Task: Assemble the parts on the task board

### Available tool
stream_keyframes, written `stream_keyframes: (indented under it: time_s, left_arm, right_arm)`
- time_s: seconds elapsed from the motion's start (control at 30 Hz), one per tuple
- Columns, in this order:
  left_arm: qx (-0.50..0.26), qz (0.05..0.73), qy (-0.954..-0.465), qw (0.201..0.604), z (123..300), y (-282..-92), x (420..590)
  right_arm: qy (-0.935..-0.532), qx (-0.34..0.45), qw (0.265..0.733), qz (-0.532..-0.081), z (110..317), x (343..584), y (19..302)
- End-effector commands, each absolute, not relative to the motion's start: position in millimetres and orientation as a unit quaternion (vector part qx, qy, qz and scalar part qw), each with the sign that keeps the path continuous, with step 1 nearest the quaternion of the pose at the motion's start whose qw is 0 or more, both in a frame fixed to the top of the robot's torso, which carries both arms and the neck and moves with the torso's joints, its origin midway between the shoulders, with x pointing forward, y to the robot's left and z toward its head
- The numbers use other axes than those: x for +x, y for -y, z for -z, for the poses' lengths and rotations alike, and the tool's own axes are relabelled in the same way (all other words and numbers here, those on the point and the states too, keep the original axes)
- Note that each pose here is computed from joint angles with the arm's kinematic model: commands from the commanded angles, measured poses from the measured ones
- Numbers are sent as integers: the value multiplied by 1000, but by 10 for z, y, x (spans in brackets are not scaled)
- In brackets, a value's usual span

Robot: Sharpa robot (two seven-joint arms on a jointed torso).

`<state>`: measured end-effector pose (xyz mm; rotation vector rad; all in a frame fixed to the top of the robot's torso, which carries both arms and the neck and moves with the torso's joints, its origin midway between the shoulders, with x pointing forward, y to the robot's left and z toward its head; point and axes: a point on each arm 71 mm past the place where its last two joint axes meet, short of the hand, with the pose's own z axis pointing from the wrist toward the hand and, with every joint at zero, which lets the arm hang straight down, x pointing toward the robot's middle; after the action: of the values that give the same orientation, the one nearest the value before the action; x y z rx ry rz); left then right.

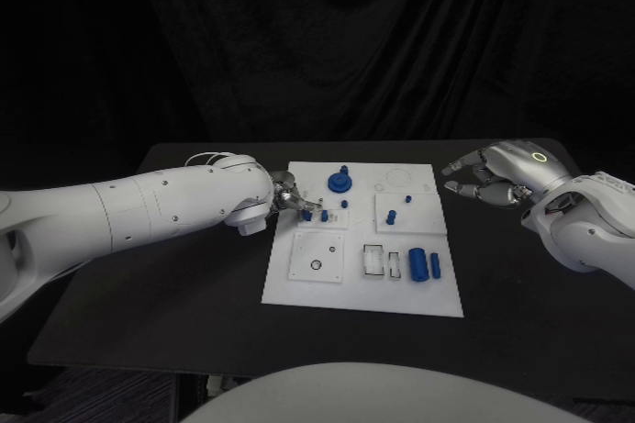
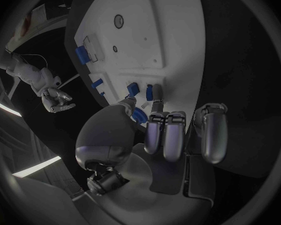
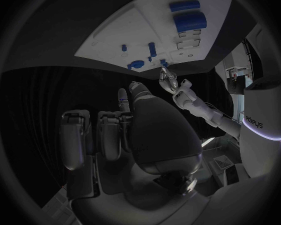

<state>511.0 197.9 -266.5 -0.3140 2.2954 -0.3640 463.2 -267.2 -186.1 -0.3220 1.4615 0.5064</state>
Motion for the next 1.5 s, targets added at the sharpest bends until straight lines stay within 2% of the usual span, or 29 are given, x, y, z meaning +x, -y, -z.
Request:
stream_keyframes:
  time_s: [0.03, 1.13, 1.37, 1.5]
  left_arm:
    - [-118, 152, -903, 385, 2676, -1958, 5105]
    - [-127, 171, -887, 411, 2638, -1975, 5125]
    - [-101, 173, -862, 466, 2559, -2018, 5128]
    - [-91, 219, -821, 520, 2445, -2010, 5109]
  right_arm:
    - [-660, -139, 705, -219, 1872, 4636, 2685]
    - [-663, -137, 704, -216, 1887, 4639, 2697]
    - [-663, -136, 704, -215, 1888, 4637, 2707]
    - [-664, -136, 704, -214, 1888, 4636, 2717]
